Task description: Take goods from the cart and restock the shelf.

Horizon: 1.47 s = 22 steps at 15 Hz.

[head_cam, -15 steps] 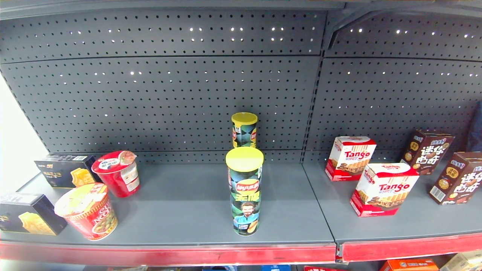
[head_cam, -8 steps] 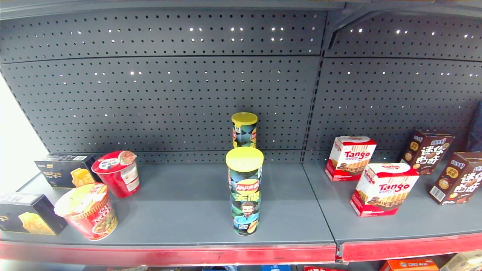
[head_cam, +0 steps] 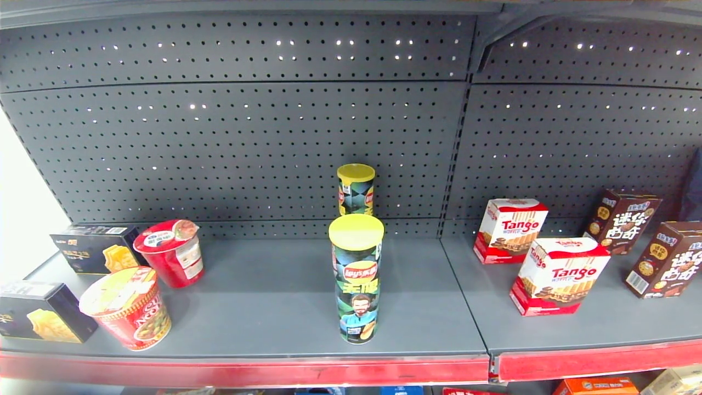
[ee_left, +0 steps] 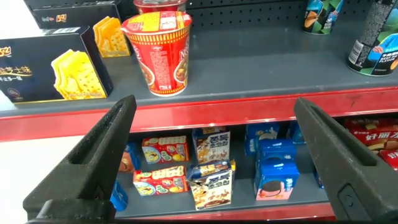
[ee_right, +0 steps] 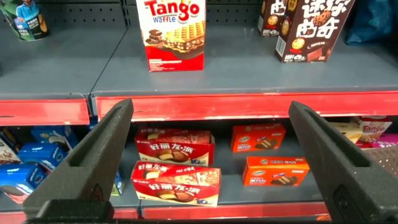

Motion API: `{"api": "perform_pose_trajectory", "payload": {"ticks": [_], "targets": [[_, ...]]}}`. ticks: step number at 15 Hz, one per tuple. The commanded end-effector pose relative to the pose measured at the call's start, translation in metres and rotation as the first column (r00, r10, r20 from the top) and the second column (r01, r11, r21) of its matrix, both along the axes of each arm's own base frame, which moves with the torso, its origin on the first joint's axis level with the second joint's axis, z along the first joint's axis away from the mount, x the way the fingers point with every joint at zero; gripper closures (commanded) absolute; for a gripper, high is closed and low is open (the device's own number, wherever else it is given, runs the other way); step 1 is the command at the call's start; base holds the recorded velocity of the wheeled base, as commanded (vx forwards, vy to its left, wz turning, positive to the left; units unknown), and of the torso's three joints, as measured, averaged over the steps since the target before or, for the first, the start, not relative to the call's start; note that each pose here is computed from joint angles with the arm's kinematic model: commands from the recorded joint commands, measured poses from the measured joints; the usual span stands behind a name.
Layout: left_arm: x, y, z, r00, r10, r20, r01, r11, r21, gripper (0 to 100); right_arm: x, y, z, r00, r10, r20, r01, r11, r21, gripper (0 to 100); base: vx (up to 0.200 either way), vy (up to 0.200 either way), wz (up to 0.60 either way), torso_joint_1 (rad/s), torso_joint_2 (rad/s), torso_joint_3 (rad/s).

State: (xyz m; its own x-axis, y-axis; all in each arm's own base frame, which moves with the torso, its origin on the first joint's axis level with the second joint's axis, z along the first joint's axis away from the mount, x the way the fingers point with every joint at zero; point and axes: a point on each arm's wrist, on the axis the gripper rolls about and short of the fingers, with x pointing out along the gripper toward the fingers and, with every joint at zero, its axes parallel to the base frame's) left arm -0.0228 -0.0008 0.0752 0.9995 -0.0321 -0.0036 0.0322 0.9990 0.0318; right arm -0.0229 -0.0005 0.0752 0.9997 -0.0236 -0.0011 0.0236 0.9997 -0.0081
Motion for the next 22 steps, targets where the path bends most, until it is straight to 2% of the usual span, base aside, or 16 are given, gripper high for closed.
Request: {"api": "perform_pose_trajectory", "payload": {"ticks": [1,3,15,17,22], "targets": [[0.0000,0.0000,0.0000,1.000,0.000,0.001,0.000,1.000,0.000,0,0.0001,0.0000,0.0000,1.000,-0.001,-0.002,0.001,1.000,0.000,0,0.000,0.000,0.00,0.000,0.00,0.000],[0.0000,0.0000,0.0000,1.000,0.000,0.001,0.000,1.000,-0.001,0,0.0001,0.0000,0.0000,1.000,-0.002,-0.002,0.002,1.000,0.003,0,0.000,0.000,0.60,0.002,0.01,0.000],[0.0000,-0.0001,0.0000,1.000,-0.002,0.001,0.002,1.000,0.005,0,0.0000,0.0000,0.0004,1.000,0.001,0.000,-0.001,1.000,0.003,0,0.000,0.000,0.00,0.000,0.00,0.000],[0.0000,-0.0001,0.0000,1.000,-0.003,0.001,0.003,1.000,0.006,0,0.0000,0.0000,0.0004,1.000,0.002,0.000,-0.002,1.000,0.003,0,0.000,0.200,0.00,0.000,0.00,0.002],[0.0000,-0.0001,0.0000,1.000,-0.003,0.001,0.003,1.000,0.005,0,0.0000,0.0000,0.0004,1.000,0.002,0.000,-0.002,1.000,0.003,0,0.000,0.000,0.00,0.000,0.00,0.000]]}}
